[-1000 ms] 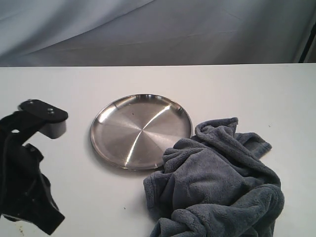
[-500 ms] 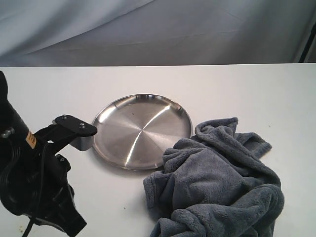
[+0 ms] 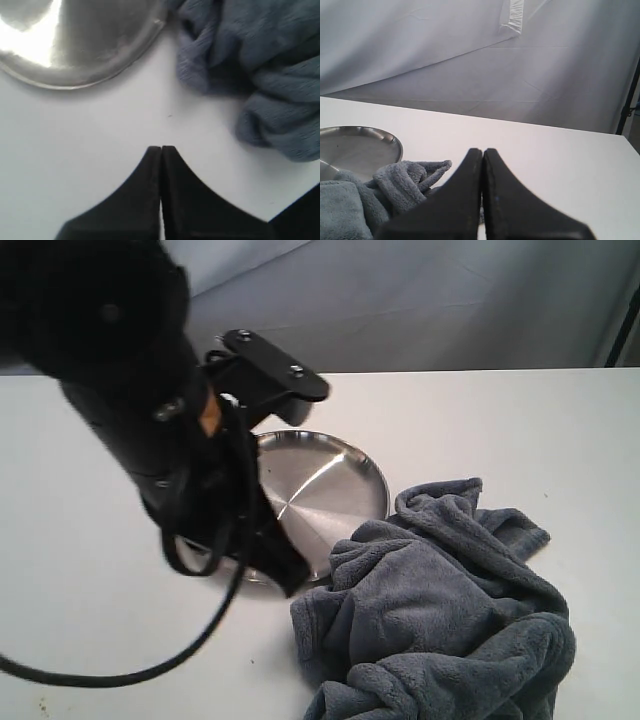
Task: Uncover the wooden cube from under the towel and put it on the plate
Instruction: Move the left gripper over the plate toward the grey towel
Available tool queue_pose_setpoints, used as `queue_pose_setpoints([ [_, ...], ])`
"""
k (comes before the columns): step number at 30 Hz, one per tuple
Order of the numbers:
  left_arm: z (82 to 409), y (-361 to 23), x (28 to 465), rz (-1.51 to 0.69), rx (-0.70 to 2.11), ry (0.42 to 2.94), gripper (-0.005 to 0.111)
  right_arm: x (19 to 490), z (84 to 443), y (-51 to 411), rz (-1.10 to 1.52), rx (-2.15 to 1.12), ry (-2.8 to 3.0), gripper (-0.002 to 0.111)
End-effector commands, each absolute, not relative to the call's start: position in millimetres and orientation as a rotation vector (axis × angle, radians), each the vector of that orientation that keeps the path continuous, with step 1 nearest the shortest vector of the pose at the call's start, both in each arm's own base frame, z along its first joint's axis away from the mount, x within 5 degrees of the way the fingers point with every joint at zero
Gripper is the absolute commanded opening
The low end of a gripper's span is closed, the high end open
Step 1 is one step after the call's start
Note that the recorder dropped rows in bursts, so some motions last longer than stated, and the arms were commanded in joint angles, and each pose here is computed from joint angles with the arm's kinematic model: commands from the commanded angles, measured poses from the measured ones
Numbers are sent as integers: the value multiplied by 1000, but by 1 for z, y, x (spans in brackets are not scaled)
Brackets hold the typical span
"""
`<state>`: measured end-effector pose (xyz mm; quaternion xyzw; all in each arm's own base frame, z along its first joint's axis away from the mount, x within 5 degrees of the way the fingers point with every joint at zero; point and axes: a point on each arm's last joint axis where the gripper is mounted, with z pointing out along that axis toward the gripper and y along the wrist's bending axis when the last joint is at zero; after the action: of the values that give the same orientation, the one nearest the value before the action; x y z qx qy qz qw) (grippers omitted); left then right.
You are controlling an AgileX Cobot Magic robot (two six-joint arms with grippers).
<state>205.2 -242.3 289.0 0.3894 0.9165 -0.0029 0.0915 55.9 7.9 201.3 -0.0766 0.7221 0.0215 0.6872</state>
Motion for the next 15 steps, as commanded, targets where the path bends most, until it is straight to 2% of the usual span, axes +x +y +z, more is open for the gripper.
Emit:
queue_pose_setpoints([
  [1, 283, -286, 217, -222, 1113, 2793, 0, 56, 201, 8, 54, -169, 1610, 0],
  [9, 286, -337, 260, -262, 1096, 2686, 0, 56, 201, 8, 53, -171, 1610, 0],
  [15, 282, -334, 296, -336, 887, 2751, 0, 56, 201, 8, 55, -169, 1610, 0],
])
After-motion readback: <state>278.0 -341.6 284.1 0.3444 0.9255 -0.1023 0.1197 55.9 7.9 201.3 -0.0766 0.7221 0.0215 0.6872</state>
